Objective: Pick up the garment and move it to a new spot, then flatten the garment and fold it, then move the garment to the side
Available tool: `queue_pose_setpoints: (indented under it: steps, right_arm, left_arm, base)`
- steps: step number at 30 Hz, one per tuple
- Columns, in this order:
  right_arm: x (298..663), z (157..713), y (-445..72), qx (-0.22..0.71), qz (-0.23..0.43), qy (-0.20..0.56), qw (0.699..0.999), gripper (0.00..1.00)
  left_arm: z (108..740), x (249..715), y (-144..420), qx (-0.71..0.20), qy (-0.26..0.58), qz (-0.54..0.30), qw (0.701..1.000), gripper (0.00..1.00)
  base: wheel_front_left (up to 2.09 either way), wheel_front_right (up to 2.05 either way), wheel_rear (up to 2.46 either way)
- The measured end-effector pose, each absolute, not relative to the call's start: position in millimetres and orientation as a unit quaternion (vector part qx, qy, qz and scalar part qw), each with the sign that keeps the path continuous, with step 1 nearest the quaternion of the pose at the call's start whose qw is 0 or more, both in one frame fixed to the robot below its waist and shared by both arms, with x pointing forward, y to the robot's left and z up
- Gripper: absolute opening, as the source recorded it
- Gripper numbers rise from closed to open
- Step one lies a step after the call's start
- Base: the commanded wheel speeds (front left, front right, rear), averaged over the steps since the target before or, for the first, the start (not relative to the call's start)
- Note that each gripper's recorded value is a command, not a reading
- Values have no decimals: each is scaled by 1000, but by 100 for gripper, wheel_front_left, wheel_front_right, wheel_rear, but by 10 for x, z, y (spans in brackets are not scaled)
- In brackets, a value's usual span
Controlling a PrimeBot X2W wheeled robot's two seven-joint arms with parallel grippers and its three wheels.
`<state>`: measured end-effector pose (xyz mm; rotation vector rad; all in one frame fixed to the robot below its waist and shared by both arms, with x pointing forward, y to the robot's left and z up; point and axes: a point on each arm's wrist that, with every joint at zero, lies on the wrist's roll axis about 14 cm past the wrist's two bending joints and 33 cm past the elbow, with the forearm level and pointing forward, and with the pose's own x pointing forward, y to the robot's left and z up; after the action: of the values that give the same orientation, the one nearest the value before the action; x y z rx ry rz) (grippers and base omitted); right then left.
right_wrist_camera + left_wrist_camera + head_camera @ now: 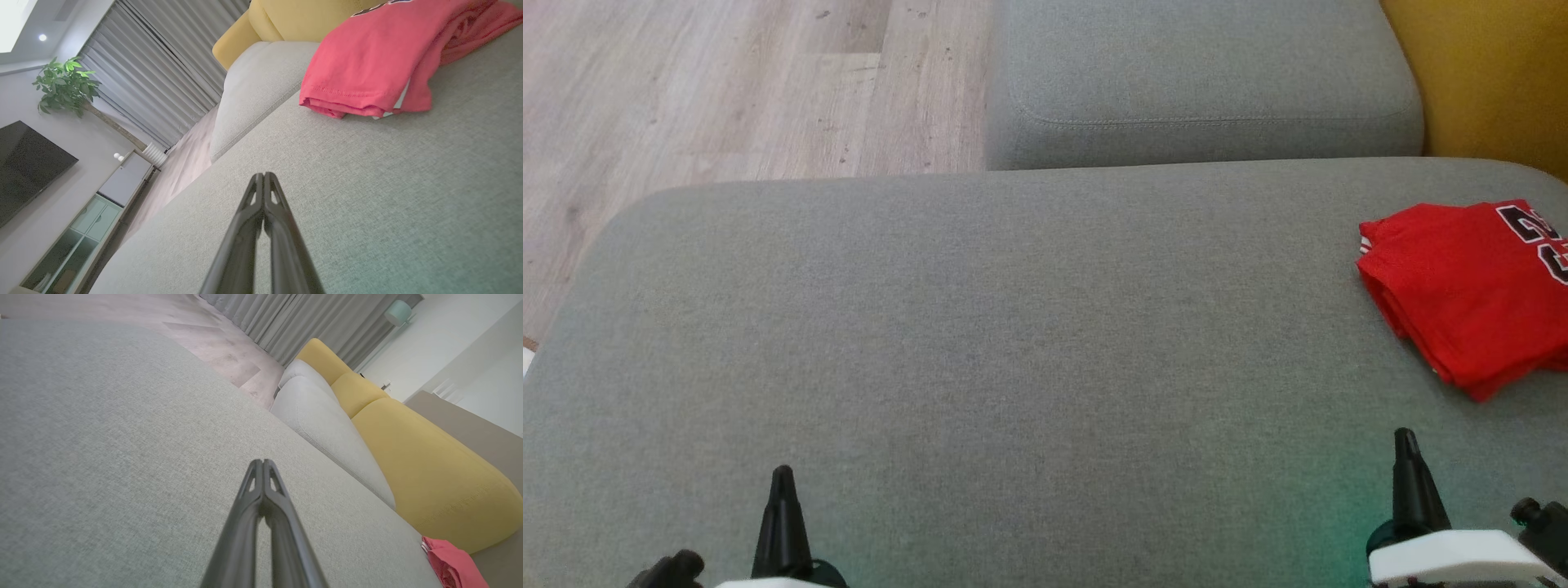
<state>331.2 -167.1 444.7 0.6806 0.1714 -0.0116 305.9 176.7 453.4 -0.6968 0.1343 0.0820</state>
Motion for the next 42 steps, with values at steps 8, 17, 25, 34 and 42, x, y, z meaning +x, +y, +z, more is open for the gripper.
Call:
queue_pose_setpoints:
  steps: [8,17,25,34,42]
  right_arm:
    - [3354,4460,-1720,377,-18,81,923,0]
    - [3397,4467,-1772,431,-31,81,898,0]
    - [3448,4498,-1810,474,-38,75,876,0]
    - [3487,4521,-1854,520,-46,71,850,0]
    - [3542,4568,-1891,560,-48,62,825,0]
  left_arm:
    - [4525,3118,1792,-383,70,45,920,0]
    - [4520,3198,1799,-435,74,47,896,0]
    - [4541,3266,1821,-476,71,49,875,0]
    - [4564,3352,1821,-521,71,47,849,0]
    - [4586,3422,1838,-560,68,46,824,0]
  base:
    - [0,0,0]
    - [0,0,0]
    - [0,0,0]
    - [0,0,0]
    - [0,0,0]
